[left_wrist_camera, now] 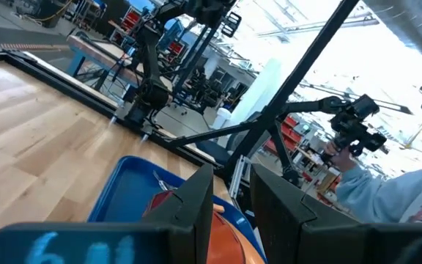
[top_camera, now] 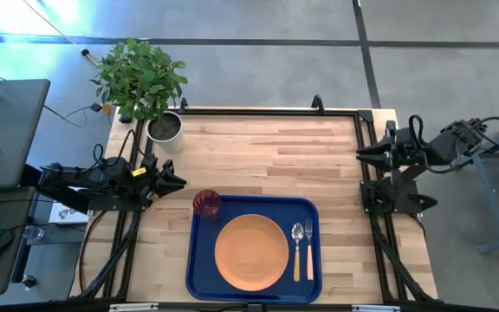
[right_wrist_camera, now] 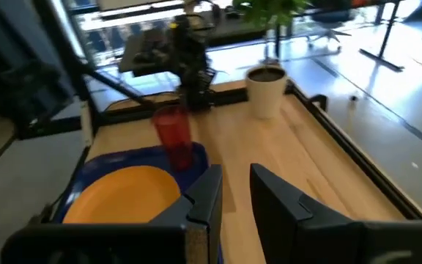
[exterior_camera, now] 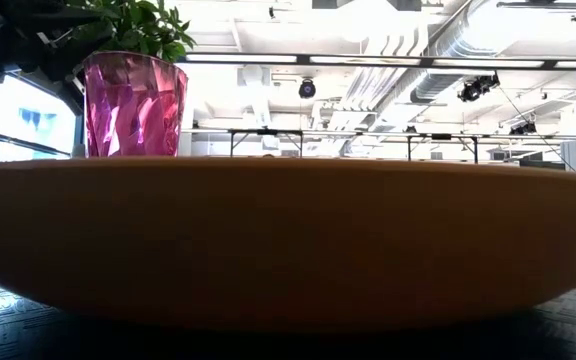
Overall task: Pick and place plate/cup/fork/spoon on tray
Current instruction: Return to Home Position
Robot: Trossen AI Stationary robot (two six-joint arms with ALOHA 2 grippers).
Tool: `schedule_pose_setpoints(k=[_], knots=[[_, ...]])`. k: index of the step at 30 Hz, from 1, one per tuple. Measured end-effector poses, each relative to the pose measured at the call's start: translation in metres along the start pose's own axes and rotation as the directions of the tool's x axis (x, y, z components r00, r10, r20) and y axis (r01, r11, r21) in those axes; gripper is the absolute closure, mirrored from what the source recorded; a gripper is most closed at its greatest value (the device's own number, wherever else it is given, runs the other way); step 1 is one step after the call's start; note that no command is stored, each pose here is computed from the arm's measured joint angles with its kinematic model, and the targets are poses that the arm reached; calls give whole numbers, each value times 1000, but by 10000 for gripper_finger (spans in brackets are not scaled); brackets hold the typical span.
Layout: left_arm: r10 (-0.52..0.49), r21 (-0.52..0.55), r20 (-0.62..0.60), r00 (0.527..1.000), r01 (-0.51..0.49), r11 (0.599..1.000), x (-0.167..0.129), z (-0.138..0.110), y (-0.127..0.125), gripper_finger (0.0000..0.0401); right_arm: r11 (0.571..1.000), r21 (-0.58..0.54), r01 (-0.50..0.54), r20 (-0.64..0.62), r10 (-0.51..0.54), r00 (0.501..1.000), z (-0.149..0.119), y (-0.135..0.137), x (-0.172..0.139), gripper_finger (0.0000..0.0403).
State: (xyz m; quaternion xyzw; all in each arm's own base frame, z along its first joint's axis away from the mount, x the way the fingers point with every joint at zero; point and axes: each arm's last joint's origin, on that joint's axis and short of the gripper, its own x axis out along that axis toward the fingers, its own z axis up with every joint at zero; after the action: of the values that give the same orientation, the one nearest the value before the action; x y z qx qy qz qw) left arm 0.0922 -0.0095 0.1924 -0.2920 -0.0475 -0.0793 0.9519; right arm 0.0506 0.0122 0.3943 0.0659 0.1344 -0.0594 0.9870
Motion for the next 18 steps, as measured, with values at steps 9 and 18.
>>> schedule_pose_setpoints(k=[9,18], knots=[[2,7,-2,1000,-2,1000,0,0,0,320,973,-146,-178,46,187,981,3,8,3,340],[4,46,-3,1000,-3,999,0,0,0,320,975,-101,-198,151,212,965,-61,5,25,340]])
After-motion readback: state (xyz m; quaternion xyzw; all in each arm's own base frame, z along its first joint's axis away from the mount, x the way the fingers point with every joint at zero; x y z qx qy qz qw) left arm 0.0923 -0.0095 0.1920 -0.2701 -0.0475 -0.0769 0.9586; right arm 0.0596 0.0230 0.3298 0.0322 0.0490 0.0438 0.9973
